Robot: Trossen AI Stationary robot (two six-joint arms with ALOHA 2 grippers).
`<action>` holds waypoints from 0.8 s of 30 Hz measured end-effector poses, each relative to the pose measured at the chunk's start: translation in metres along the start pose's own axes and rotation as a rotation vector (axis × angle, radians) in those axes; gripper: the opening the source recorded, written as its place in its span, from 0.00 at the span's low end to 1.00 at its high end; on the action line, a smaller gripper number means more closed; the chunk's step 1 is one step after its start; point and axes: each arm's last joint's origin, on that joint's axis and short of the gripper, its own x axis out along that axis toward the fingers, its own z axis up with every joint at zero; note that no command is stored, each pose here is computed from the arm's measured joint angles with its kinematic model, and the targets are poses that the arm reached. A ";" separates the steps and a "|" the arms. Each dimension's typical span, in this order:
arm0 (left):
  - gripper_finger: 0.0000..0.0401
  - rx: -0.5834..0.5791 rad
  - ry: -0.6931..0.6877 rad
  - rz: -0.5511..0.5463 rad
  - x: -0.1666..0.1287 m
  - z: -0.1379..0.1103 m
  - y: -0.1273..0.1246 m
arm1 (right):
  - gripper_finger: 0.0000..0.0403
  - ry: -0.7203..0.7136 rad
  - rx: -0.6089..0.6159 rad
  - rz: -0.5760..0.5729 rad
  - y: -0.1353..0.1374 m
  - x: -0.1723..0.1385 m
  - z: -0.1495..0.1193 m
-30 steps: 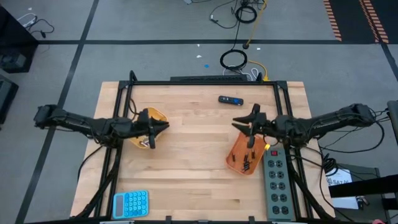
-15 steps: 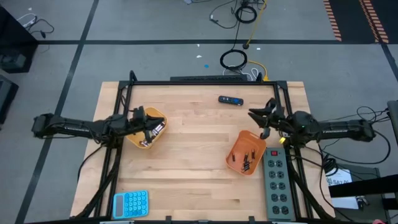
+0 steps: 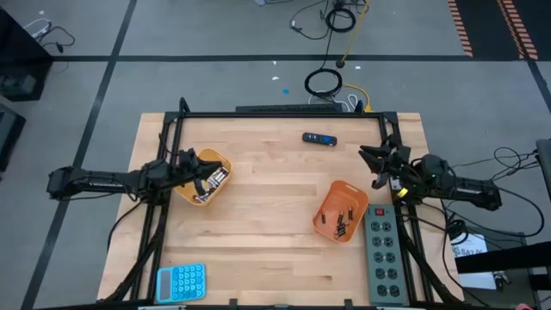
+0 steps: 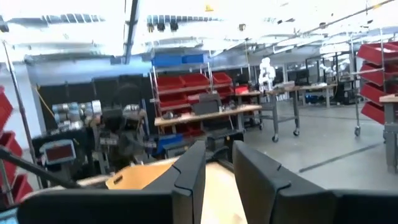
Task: Sort batteries
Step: Return to Home Position
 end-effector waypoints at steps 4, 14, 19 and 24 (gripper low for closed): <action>0.02 0.008 0.016 0.021 -0.002 -0.004 0.002 | 0.18 0.003 -0.001 -0.001 -0.001 -0.001 -0.008; 0.02 0.052 -0.012 -0.001 -0.003 -0.001 0.001 | 0.18 -0.068 -0.069 -0.029 -0.003 0.000 -0.022; 0.02 0.052 -0.020 0.034 -0.003 -0.001 0.002 | 0.18 -0.063 -0.164 -0.056 -0.003 0.000 -0.022; 0.02 0.056 -0.023 0.052 -0.003 -0.001 0.002 | 0.18 0.030 -0.293 -0.104 -0.005 0.000 -0.031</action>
